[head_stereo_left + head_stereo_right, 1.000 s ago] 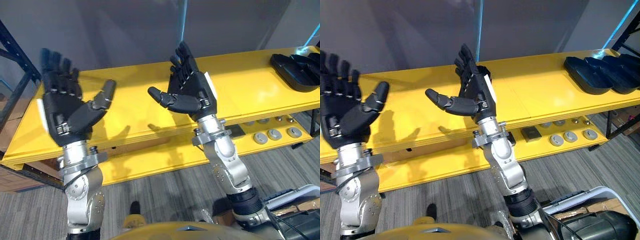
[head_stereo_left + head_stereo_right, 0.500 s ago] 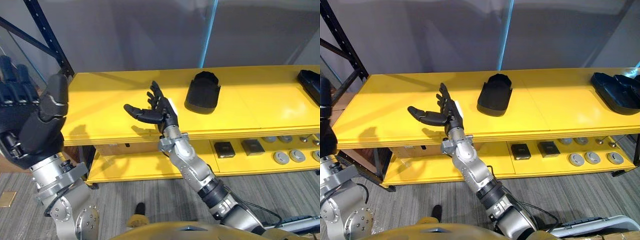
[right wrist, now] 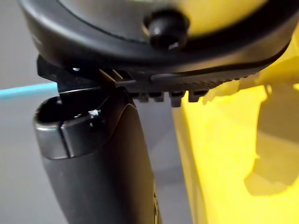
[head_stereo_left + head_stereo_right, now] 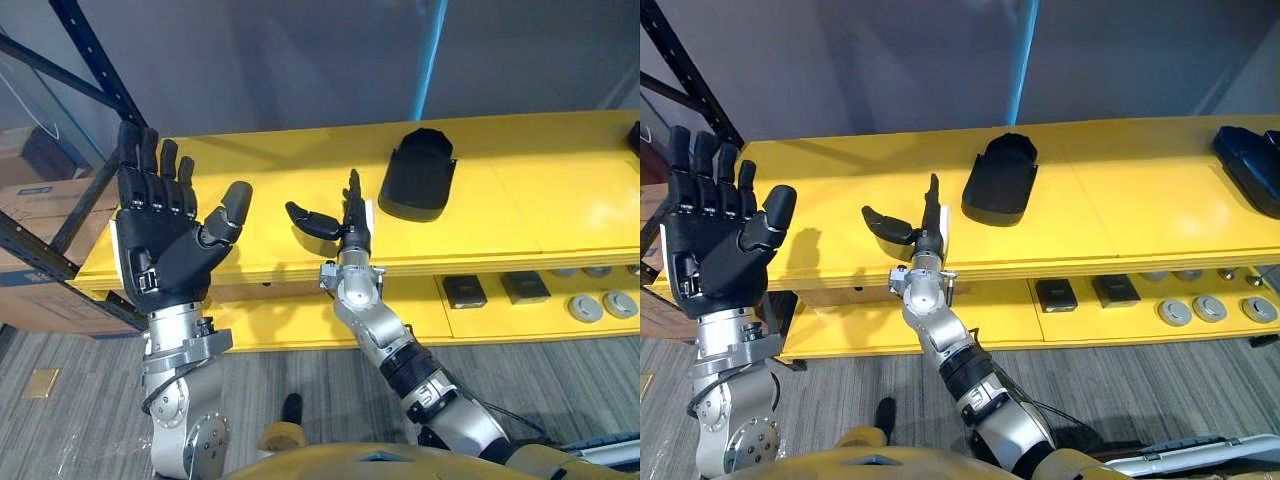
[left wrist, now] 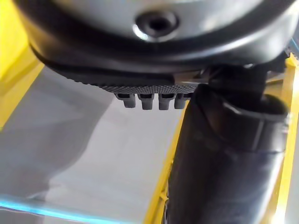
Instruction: Walk over and take three plastic housings, then place them on the shelf
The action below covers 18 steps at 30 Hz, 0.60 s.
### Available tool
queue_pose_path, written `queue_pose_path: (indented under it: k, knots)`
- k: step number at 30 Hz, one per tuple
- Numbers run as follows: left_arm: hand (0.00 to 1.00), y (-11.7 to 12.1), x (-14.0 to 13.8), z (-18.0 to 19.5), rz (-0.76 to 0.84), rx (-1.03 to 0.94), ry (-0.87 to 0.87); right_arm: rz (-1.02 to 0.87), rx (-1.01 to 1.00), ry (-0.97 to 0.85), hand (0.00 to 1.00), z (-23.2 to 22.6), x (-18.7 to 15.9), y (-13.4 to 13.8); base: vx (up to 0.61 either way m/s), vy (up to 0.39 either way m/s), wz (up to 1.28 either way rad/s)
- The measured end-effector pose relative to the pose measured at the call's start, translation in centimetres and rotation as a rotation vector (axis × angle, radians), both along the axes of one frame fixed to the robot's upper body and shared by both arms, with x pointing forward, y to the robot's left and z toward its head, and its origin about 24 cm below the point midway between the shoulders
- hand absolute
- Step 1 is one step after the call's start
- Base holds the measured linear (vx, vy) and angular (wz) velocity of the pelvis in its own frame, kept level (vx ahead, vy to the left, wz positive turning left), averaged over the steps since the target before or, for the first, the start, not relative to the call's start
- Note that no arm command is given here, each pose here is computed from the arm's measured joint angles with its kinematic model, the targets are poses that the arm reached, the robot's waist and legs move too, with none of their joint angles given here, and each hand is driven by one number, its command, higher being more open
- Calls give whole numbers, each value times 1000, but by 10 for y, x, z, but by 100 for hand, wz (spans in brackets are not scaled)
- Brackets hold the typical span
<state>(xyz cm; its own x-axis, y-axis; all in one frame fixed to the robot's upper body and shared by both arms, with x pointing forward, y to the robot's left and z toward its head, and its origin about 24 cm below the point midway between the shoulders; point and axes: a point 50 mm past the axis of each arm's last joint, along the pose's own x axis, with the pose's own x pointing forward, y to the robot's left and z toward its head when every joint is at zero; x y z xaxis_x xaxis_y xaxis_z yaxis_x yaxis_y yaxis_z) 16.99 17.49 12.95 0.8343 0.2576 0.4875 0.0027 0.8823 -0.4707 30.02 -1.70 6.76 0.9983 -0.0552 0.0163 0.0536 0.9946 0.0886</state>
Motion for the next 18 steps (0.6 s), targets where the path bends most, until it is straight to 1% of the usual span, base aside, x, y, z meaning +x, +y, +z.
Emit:
queue_pose_path:
  k: [9, 13, 18]
  knots:
    - [100, -2, 2, -14, -10, -10, 66, -65, -29, -6, 100, -2, -1, -5, 10, -3, -1]
    - [100, -3, 2, -15, -25, 0, 64, -86, -44, 37, 100, -13, -1, -10, -18, -6, -2]
    - [100, -3, 1, -15, -31, 4, 62, -101, -39, 40, 100, -13, 0, -13, -15, -5, -1]
